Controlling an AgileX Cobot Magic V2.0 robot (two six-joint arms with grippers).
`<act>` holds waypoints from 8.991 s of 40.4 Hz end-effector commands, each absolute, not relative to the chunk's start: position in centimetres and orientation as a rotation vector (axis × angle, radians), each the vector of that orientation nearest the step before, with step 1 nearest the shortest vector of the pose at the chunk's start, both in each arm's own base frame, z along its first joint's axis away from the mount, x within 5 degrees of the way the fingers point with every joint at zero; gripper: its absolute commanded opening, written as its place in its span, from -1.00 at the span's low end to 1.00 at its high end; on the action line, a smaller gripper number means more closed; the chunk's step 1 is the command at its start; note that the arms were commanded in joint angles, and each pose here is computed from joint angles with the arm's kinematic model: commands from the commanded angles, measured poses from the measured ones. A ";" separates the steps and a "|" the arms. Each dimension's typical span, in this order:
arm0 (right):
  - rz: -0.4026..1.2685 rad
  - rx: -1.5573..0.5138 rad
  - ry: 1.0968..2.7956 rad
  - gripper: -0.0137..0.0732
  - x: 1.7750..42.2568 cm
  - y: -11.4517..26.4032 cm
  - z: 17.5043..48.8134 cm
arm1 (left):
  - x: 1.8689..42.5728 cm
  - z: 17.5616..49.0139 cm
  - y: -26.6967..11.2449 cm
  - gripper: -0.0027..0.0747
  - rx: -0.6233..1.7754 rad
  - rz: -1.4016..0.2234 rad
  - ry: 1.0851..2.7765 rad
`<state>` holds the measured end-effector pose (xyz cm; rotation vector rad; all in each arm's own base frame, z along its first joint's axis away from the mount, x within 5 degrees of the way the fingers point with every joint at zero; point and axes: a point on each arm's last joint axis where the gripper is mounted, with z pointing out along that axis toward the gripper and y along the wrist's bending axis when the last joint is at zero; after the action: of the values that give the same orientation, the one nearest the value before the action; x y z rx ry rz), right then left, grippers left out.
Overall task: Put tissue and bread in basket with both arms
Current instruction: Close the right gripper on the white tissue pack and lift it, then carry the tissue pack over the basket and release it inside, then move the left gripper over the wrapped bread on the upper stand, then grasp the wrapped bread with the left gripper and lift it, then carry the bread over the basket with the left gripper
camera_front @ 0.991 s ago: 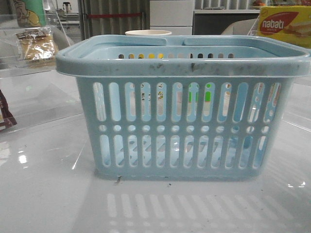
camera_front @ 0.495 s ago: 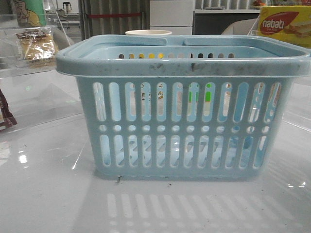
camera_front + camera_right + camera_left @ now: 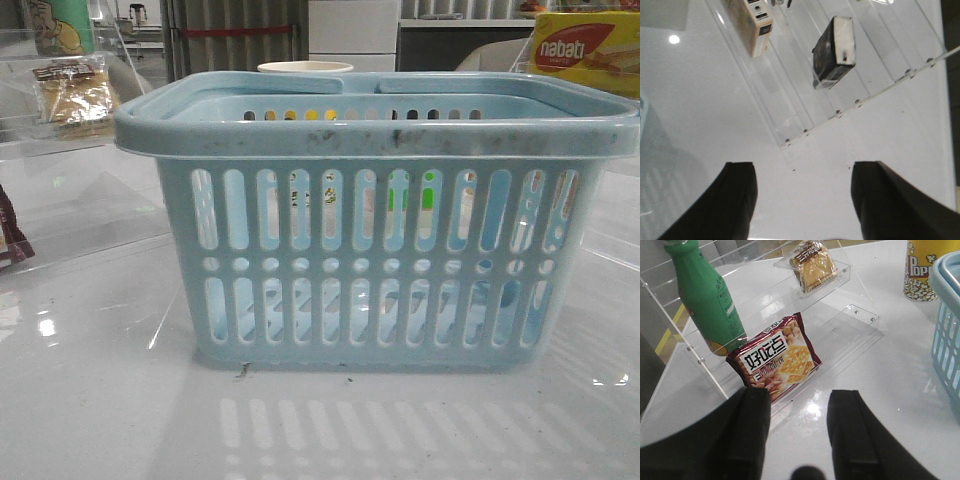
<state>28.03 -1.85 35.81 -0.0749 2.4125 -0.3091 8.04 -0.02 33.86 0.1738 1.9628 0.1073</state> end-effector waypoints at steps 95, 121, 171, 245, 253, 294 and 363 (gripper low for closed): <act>-0.008 0.140 2.146 -0.11 34.9 -3.6 39.2 | 8.4 35.3 -0.1 -0.08 0.168 0.106 1.866; 0.330 -0.330 2.022 -0.11 25.2 10.0 43.2 | 8.4 35.3 -0.1 -0.08 0.168 0.106 1.866; 0.313 -0.461 1.878 0.73 13.4 6.9 43.3 | 8.4 35.3 -0.1 -0.08 0.168 0.105 1.864; 0.264 -0.467 1.882 0.73 5.1 2.3 37.5 | 15.7 34.3 -1.2 0.57 0.177 0.044 1.872; 0.264 -0.467 1.882 0.73 5.1 2.3 37.5 | 22.6 32.8 -1.9 0.58 0.195 0.039 1.979; 0.263 -0.467 1.884 0.73 5.1 2.3 37.5 | 43.5 32.5 -0.9 0.57 0.051 0.009 2.024; 0.263 -0.467 1.884 0.73 5.1 2.3 37.5 | 43.9 35.4 -3.5 -0.70 -0.012 -0.172 2.014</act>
<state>4.86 2.26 36.23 -0.4800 1.9723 0.2650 45.87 -3.12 28.63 -0.0151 2.1987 -0.1483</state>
